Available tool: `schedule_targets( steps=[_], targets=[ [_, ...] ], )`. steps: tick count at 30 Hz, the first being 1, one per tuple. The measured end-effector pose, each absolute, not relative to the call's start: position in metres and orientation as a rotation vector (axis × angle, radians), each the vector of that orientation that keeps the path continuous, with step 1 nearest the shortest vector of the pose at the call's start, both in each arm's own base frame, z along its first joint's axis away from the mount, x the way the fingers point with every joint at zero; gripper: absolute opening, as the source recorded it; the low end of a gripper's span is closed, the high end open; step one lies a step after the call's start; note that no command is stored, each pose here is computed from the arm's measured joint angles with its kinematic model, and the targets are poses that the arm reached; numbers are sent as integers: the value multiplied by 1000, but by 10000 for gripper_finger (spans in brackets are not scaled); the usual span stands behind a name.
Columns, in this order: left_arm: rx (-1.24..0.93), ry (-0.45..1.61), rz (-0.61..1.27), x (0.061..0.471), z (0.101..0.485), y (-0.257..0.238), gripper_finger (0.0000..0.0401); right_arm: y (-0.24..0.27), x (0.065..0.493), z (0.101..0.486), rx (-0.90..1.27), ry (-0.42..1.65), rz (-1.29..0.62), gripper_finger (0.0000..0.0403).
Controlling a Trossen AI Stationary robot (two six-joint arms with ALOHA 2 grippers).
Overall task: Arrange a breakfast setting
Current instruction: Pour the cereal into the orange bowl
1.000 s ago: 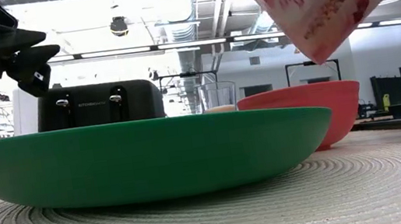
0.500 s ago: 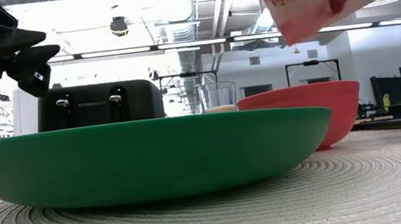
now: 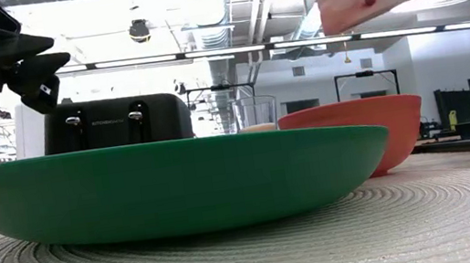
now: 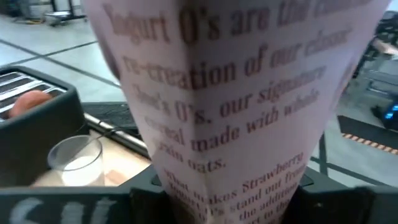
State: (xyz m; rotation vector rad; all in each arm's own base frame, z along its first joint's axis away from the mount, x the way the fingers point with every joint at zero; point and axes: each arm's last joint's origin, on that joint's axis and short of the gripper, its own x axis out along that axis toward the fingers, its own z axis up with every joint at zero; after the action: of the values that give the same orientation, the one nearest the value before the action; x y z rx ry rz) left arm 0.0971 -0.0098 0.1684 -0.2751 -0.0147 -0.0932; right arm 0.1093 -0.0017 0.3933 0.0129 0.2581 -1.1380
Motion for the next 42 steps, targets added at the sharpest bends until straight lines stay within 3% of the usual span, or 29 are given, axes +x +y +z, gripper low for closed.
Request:
schedule_targets(
  steps=[22,42],
  targets=[
    [-275,-15,-93,97,168,-10,113,-15,176,328,215,180,-1500,172],
    [-275,-15,-93,97,168,-10,113,-15,185,228,262,105,-1542,172]
  ],
)
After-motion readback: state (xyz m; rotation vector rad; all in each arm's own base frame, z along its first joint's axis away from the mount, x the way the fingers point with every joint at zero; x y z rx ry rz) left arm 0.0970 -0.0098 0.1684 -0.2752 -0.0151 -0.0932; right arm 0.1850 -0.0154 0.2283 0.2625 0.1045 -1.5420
